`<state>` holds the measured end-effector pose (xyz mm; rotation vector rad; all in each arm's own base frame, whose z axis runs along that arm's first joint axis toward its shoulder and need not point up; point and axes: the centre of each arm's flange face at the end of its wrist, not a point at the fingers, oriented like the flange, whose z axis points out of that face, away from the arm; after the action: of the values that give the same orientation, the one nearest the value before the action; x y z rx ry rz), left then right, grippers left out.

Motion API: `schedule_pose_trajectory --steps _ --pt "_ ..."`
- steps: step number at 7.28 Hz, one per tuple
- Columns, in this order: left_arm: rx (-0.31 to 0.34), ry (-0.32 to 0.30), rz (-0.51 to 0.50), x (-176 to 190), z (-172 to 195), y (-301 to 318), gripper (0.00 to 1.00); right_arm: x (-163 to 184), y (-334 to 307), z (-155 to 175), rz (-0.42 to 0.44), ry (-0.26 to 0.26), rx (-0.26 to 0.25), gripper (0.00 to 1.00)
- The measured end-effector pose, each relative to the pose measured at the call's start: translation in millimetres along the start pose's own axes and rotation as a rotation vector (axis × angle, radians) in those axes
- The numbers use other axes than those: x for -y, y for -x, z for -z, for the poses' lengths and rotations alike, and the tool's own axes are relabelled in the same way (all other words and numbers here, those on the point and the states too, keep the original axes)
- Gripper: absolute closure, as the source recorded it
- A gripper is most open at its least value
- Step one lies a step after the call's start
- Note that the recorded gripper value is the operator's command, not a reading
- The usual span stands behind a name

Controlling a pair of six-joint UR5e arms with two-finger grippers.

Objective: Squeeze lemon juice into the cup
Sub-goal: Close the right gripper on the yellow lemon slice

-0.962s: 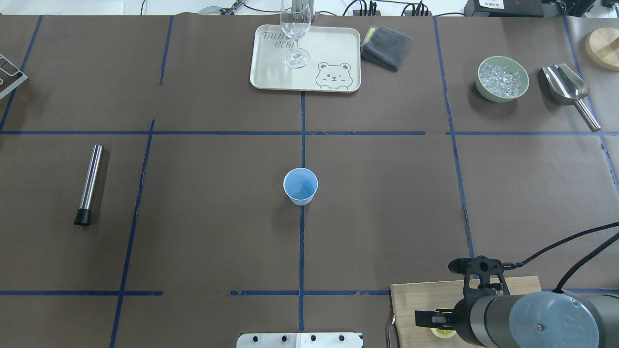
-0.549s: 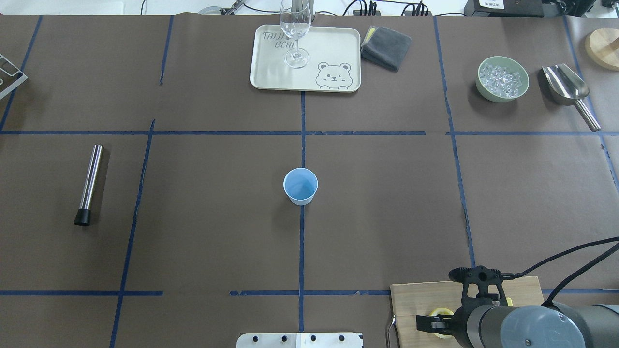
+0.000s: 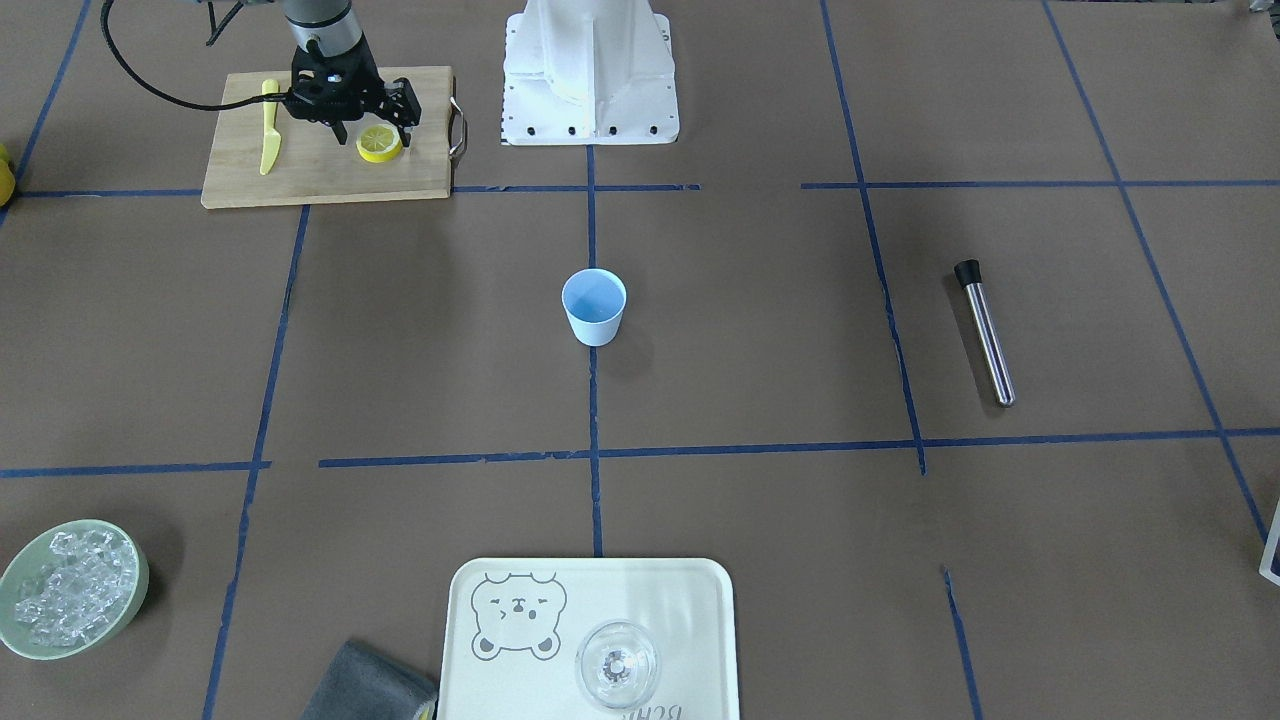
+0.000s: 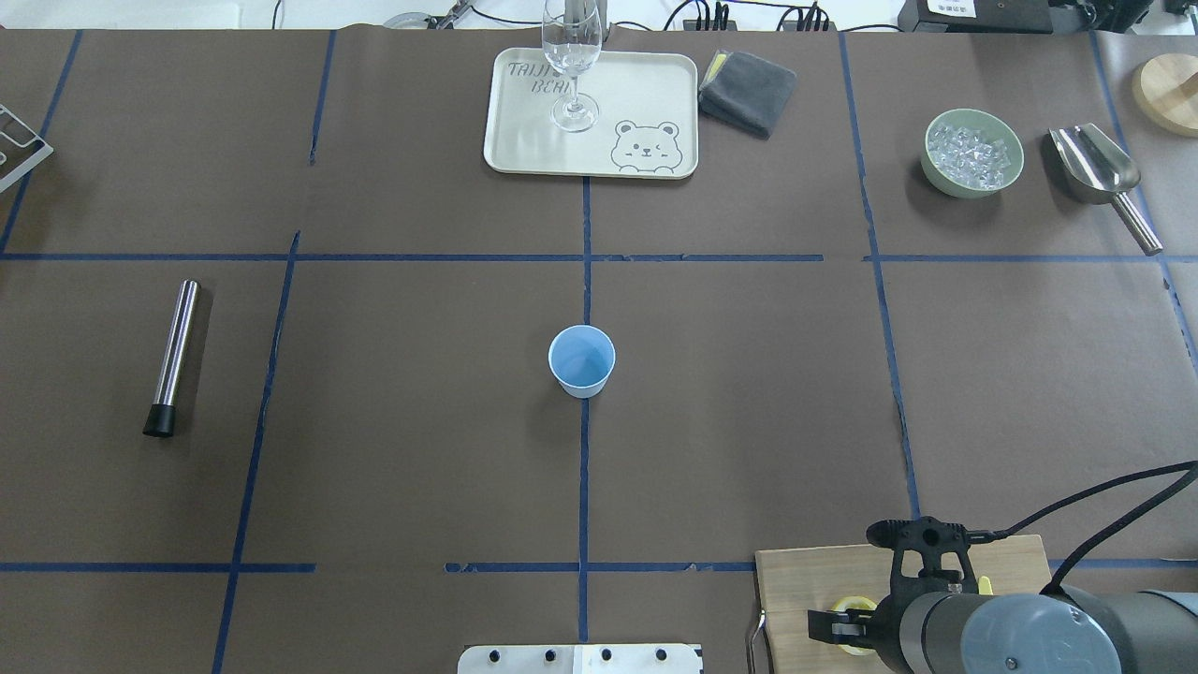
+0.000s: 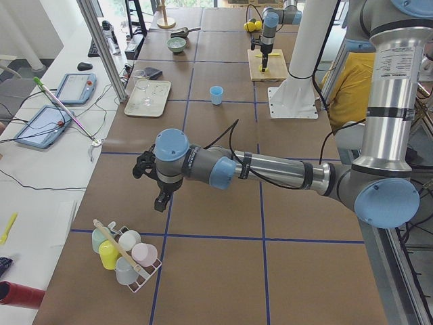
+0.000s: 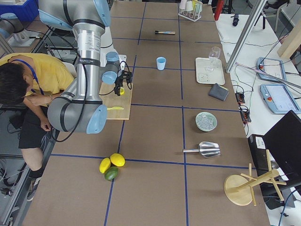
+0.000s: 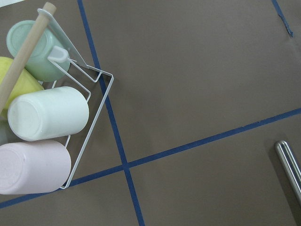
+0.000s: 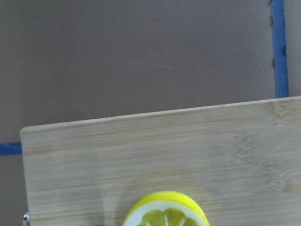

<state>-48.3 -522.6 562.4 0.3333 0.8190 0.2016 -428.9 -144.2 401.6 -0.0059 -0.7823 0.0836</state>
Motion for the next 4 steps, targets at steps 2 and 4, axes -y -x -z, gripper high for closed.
schedule_pose_trajectory --steps 2,4 --pt "0.0 -0.001 -0.001 -0.3 1.0 -1.1 0.0 0.4 0.4 1.2 -0.002 -0.001 0.002 0.45" --pt "0.0 -0.001 -0.001 -4.1 1.4 -1.4 0.0 0.4 0.8 2.1 -0.003 0.0 0.004 0.45"
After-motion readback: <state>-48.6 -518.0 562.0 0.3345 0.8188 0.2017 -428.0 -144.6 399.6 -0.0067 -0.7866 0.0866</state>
